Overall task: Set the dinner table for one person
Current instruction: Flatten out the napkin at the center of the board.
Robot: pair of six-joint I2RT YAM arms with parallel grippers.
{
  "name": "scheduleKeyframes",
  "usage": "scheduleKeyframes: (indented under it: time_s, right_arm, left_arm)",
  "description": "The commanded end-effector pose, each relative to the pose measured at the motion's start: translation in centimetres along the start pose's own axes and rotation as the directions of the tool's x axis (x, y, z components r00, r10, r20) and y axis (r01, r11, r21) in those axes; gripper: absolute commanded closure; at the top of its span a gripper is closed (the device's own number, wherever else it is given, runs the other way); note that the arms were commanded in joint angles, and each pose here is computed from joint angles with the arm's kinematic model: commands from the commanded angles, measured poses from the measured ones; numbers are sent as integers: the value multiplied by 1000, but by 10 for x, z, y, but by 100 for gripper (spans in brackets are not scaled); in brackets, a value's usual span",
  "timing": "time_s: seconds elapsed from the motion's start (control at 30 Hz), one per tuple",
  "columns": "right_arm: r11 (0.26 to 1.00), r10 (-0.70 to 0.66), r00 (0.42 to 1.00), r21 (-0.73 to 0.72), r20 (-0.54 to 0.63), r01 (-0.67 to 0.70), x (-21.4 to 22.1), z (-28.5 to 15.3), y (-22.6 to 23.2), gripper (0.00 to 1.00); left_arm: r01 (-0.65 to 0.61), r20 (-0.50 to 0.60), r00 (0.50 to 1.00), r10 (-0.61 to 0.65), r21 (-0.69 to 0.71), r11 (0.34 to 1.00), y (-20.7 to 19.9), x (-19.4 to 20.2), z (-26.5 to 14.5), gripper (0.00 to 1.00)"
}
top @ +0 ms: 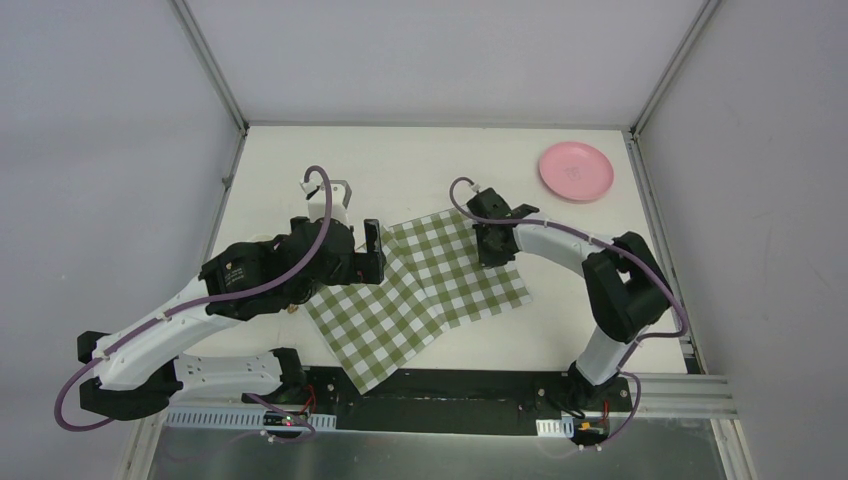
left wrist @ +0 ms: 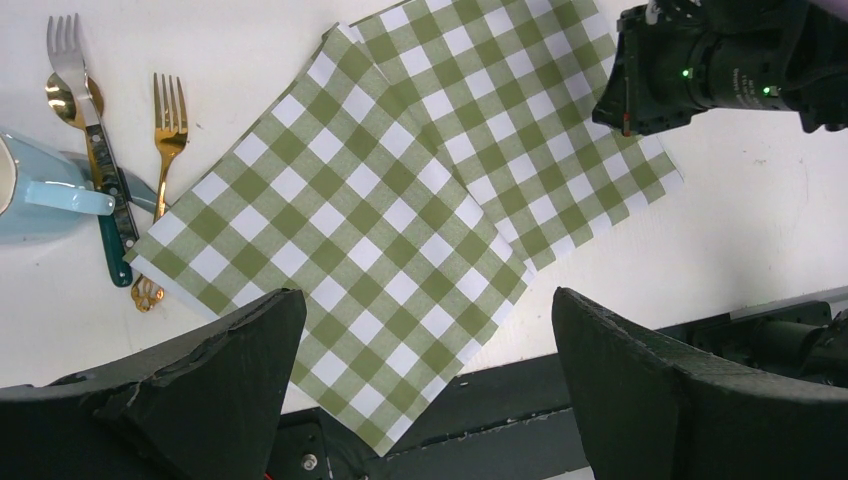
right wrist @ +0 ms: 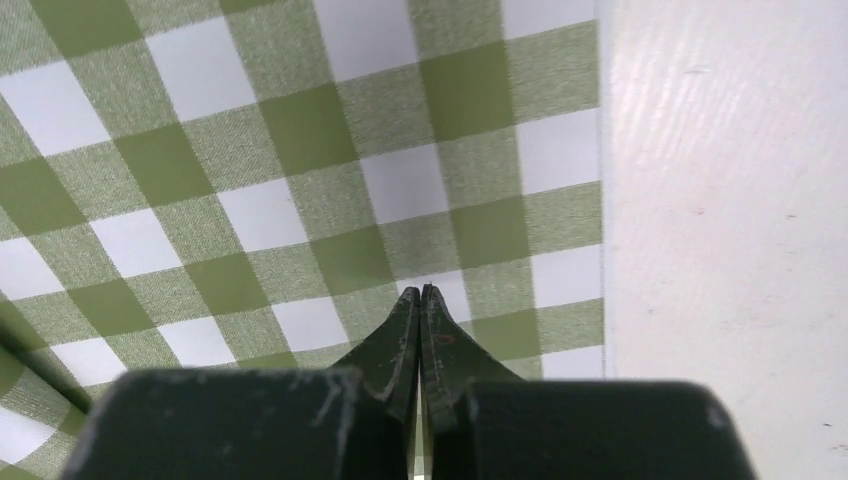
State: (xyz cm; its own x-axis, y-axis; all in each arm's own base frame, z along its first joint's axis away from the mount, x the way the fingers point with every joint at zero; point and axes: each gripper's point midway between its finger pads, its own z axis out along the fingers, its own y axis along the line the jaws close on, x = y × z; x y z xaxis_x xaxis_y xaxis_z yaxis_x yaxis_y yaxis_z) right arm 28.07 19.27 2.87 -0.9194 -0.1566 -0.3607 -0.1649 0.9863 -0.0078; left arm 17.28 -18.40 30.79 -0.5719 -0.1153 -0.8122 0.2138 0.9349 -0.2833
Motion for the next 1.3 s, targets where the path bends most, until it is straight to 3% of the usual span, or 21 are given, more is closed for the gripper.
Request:
scheduleKeyframes:
  time_s: [0.0, 0.4, 0.6, 0.8, 0.93, 1.27]
  right_arm:
    - [1000, 17, 999, -23, 50, -16, -12, -18, -8, 100]
    - [914, -43, 994, -398, 104, 81, -43, -58, 80, 100]
    - [854, -79, 992, -508, 95, 116, -39, -47, 127, 100]
    - [847, -122, 990, -512, 72, 142, -25, -14, 148, 100]
    - [829, -104, 995, -553, -8, 82, -6, -4, 159, 100]
    - [932, -118, 992, -348, -37, 98, 6, 17, 120, 100]
  left_arm:
    - [25, 13, 1000, -25, 20, 999, -4, -5, -1, 1]
    - [10, 8, 1000, -10, 17, 1000, -10, -6, 4, 1]
    - [8, 10, 1000, -8, 23, 1000, -13, -9, 3, 1]
    - [7, 13, 1000, -8, 31, 999, -13, -11, 1, 1]
    - [6, 12, 1000, -6, 32, 999, -13, -11, 1, 1]
    - [14, 10, 1000, -14, 32, 999, -11, -9, 0, 1]
